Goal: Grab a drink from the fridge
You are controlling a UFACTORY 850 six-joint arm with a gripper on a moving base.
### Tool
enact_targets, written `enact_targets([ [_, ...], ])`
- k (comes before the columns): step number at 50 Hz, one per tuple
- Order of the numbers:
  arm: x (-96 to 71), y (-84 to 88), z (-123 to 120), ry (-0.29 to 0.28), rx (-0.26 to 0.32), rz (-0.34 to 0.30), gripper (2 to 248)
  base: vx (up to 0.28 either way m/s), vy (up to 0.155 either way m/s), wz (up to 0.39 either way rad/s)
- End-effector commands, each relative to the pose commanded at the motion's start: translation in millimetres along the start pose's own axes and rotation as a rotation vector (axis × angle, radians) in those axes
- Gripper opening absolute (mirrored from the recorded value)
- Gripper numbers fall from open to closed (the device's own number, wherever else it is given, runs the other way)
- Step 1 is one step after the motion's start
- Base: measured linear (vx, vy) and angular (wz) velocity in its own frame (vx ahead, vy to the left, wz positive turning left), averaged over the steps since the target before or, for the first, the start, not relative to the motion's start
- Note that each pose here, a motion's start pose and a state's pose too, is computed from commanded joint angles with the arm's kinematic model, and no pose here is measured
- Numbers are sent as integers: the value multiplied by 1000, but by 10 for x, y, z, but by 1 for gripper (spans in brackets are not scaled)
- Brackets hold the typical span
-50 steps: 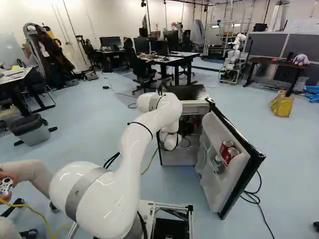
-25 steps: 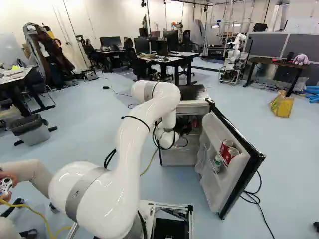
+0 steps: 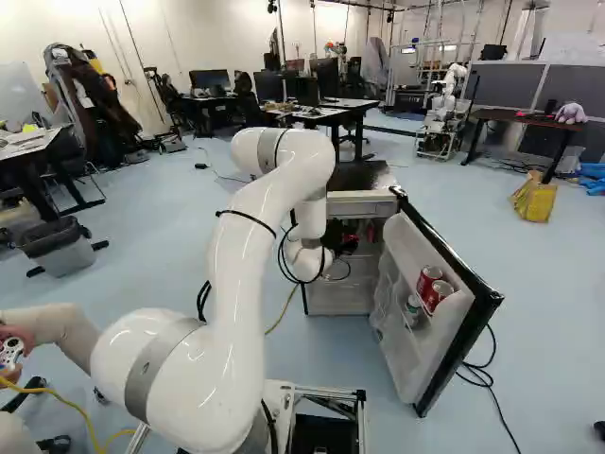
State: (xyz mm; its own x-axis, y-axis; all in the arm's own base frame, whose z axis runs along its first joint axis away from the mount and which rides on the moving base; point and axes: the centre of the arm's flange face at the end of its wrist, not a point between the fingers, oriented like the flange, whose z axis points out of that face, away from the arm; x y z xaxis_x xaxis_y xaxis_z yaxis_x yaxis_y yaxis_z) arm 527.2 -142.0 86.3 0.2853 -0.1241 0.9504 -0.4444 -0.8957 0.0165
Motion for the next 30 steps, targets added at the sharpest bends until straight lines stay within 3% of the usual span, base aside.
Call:
enact_targets([
  [30,315,-47,-804,-43,39,-25,91,0,0,0],
])
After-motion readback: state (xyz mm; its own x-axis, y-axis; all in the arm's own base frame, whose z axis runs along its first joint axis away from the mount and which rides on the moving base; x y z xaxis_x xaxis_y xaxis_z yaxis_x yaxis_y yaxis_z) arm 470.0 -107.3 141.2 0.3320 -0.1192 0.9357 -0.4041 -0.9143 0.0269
